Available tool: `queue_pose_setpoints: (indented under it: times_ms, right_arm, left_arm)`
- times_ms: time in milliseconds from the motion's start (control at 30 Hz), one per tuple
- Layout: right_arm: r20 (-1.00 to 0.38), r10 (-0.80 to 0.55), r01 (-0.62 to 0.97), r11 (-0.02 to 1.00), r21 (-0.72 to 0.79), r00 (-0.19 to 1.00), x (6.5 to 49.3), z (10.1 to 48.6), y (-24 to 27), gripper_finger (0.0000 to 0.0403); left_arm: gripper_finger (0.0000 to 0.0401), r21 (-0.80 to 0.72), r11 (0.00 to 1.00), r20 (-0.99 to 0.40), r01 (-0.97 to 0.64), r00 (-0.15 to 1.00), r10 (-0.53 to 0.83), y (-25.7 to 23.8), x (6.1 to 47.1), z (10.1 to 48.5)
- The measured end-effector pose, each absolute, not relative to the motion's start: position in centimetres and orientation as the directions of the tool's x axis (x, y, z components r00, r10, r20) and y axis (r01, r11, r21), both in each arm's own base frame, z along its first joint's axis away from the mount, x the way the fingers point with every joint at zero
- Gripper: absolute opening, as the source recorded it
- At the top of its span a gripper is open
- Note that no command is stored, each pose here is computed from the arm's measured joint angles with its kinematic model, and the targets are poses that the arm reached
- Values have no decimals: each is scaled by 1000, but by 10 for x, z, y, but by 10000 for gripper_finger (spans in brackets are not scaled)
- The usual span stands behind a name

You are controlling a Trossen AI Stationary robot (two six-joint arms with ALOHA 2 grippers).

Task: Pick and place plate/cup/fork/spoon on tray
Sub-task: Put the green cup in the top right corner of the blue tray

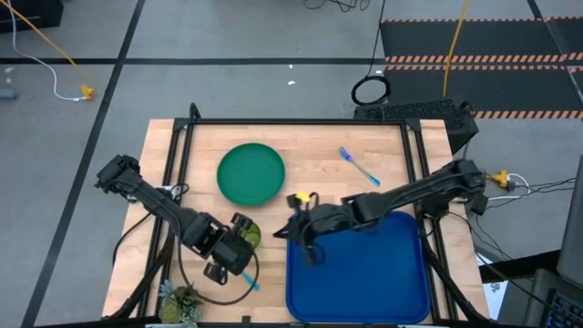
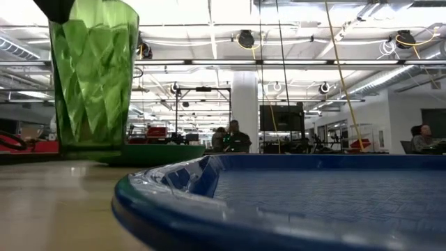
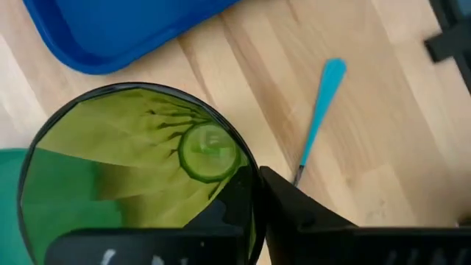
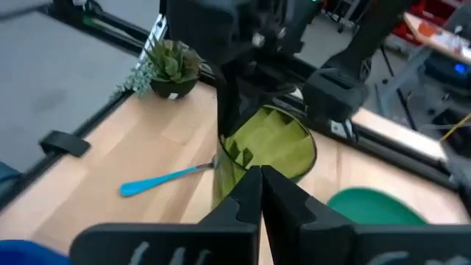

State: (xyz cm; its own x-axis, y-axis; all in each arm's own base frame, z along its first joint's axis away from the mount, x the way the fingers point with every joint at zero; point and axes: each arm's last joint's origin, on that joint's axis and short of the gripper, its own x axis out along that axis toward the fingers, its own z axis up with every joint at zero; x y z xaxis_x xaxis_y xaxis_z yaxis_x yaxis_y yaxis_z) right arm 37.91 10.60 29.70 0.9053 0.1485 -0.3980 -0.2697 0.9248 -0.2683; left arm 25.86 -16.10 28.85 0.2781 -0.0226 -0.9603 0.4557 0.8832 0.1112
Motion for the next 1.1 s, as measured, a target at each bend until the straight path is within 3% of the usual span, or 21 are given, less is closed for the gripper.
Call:
queue_pose_setpoints:
  times_ms: [533, 1100]
  right_arm:
    - [-416, 146, -347, 816, -463, 898, 411, 278, 114, 151]
    - [-453, 93, -386, 690, -612, 886, 425, 253, 103, 122]
  left_arm:
    - [13, 129, 817, -969, 562, 247, -17, -149, 262, 302]
    - [18, 91, 815, -976, 572, 214, -41, -130, 271, 301]
